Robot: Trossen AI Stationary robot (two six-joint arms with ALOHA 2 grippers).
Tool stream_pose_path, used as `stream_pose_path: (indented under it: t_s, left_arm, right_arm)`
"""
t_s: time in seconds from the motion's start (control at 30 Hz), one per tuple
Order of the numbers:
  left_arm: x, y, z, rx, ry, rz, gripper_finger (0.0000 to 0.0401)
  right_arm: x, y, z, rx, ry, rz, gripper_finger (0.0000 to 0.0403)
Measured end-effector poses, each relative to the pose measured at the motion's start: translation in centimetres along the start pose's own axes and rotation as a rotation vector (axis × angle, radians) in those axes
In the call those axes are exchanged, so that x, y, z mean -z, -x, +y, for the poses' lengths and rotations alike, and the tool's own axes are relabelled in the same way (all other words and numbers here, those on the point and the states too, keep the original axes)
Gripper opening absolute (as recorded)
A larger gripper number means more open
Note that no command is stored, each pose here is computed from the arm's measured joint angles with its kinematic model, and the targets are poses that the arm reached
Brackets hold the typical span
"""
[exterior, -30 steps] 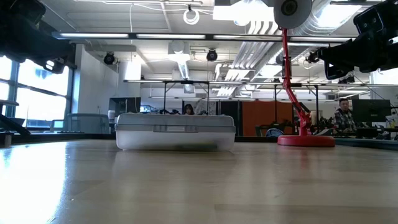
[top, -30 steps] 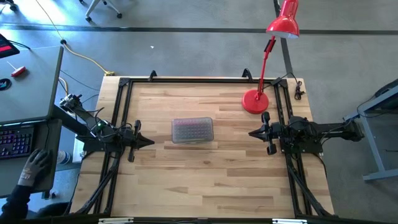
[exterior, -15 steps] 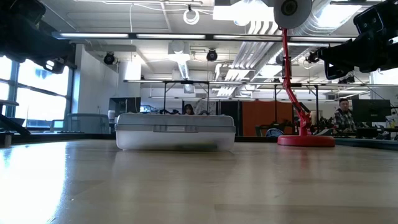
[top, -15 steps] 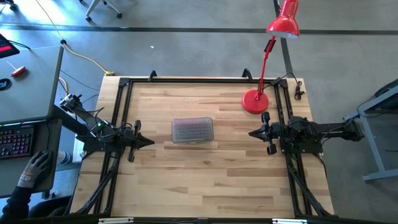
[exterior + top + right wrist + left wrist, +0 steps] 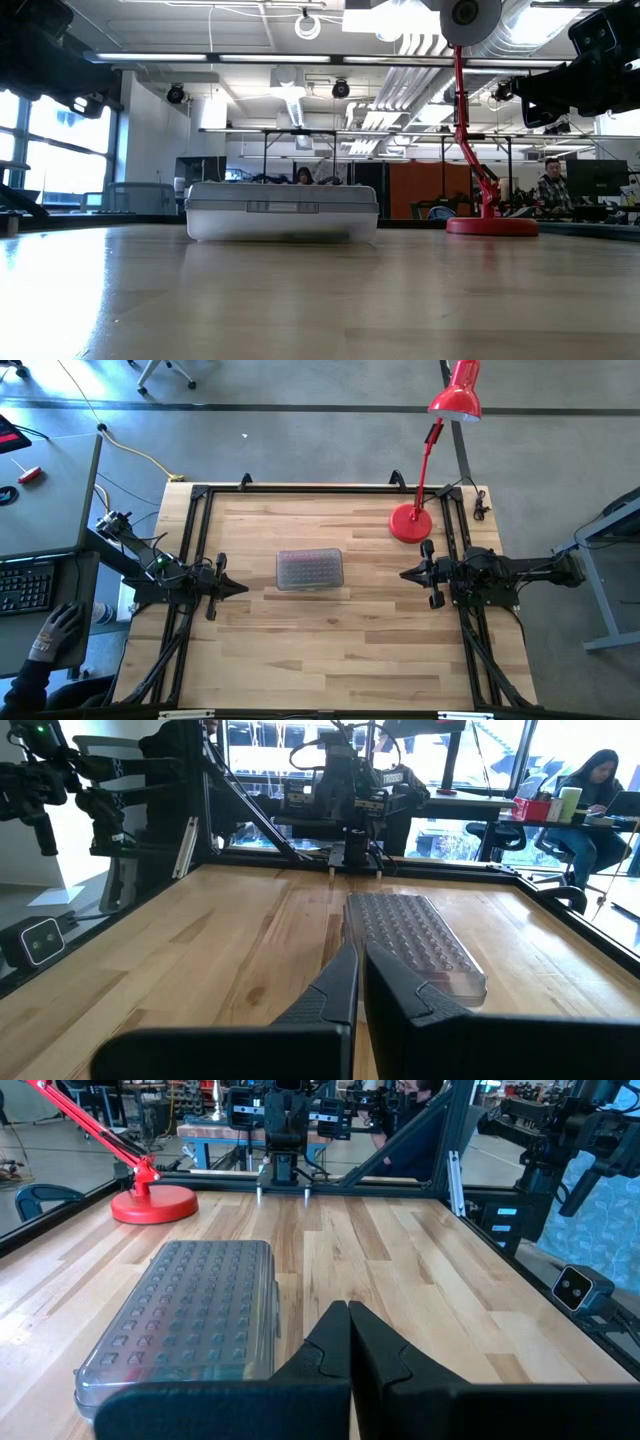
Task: Pick & place school supplies into a supply box
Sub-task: Return to Home Position
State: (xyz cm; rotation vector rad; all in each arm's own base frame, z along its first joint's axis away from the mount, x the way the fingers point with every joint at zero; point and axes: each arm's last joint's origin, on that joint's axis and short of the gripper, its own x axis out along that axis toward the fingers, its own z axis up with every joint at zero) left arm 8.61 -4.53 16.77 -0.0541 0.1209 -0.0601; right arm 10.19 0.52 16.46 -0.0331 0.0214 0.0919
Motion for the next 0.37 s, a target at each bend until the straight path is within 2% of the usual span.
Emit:
stream_pose_path:
  t_s: [0.37]
  left_arm:
    - [0.0,0.0,0.0,0.0,0.0,0.0,0.0026]
  right_arm:
    - [0.0,0.0,0.0,0.0,0.0,0.0,0.0]
